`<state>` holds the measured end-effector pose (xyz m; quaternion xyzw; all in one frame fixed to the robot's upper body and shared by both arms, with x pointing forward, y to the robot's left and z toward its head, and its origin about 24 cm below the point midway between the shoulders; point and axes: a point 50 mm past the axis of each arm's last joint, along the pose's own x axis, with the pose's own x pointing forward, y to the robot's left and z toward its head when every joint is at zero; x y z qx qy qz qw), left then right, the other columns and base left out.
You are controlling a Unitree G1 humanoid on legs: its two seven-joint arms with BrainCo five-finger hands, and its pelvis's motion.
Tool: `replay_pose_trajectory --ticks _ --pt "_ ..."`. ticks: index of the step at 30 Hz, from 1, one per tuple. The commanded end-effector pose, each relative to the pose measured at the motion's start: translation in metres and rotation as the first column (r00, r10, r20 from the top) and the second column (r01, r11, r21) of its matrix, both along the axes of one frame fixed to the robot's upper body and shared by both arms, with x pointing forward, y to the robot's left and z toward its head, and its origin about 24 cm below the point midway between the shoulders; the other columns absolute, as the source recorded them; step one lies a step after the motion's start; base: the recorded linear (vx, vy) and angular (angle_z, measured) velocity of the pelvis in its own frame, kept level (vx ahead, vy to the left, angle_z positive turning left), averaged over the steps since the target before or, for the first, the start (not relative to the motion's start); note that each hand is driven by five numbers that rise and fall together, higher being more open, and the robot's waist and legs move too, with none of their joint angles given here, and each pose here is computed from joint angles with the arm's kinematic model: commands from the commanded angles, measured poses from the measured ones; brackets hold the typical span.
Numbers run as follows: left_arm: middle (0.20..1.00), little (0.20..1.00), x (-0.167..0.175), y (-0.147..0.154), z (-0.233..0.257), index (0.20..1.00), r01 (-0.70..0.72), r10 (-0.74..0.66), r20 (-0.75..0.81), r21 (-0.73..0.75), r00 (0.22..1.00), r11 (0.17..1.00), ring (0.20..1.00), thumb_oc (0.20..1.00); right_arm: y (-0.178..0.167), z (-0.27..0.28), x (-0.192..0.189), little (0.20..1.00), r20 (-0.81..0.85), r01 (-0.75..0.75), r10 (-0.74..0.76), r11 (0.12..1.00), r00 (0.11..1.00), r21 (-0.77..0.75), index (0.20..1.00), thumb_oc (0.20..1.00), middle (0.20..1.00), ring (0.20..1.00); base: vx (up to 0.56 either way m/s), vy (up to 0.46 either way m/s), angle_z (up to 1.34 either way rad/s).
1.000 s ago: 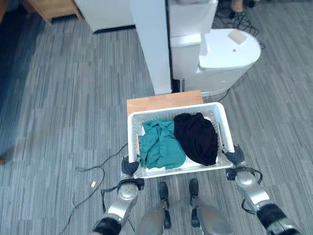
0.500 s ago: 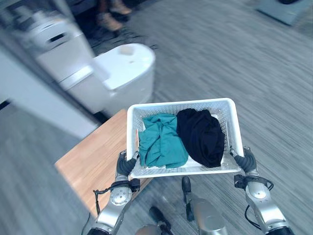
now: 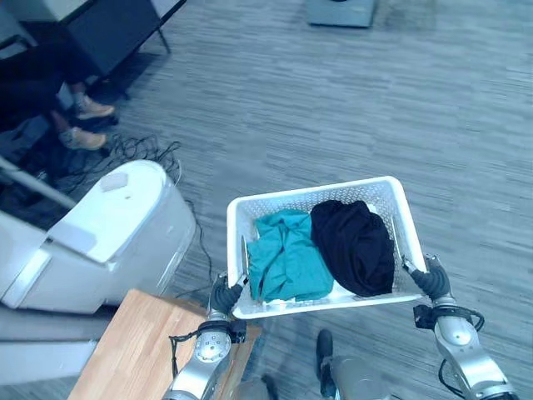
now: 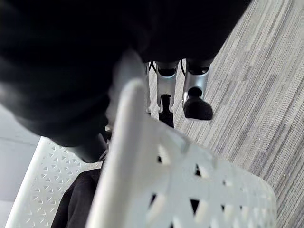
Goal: Grab the laundry basket,head to the washer,open it,put in the laundry and shut it.
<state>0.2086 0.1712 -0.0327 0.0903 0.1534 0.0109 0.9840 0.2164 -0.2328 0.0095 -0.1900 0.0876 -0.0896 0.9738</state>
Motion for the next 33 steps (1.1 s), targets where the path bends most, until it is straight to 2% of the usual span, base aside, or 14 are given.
replay_pose_trajectory --ticks 1,10,19,26,33 --pt "0.2 0.2 0.013 -0.009 0.033 0.2 0.087 -0.065 0.181 -0.115 0.981 0.99 0.2 0.2 0.027 0.042 0.016 0.2 0.262 -0.162 0.114 0.972 0.958 0.171 0.2 0.2 0.2 0.2 0.25 -0.071 -0.76" --pt "0.2 0.2 0.011 0.006 0.033 0.2 0.057 -0.048 0.172 -0.051 0.984 0.997 0.2 0.2 0.031 0.037 0.016 0.2 0.25 -0.16 0.106 0.966 0.963 0.206 0.2 0.2 0.2 0.2 0.34 0.073 -0.72" --pt "0.2 0.2 0.01 0.027 0.044 0.2 -0.009 0.013 0.213 -0.019 0.977 1.0 0.2 0.2 0.049 0.041 0.023 0.2 0.275 -0.228 0.158 0.943 0.948 0.244 0.2 0.2 0.2 0.2 0.26 0.043 -0.56" --pt "0.2 0.2 0.009 0.029 0.044 0.2 -0.016 0.017 0.217 -0.01 0.976 1.0 0.2 0.2 0.041 0.038 0.019 0.2 0.261 -0.197 0.136 0.954 0.956 0.225 0.2 0.2 0.2 0.2 0.38 -0.093 0.06" --pt "0.2 0.2 0.004 0.015 0.031 0.2 0.028 -0.017 0.164 -0.062 0.986 0.998 0.2 0.2 0.028 0.038 0.012 0.2 0.257 -0.167 0.11 0.964 0.96 0.209 0.2 0.2 0.2 0.2 0.41 -0.291 0.45"
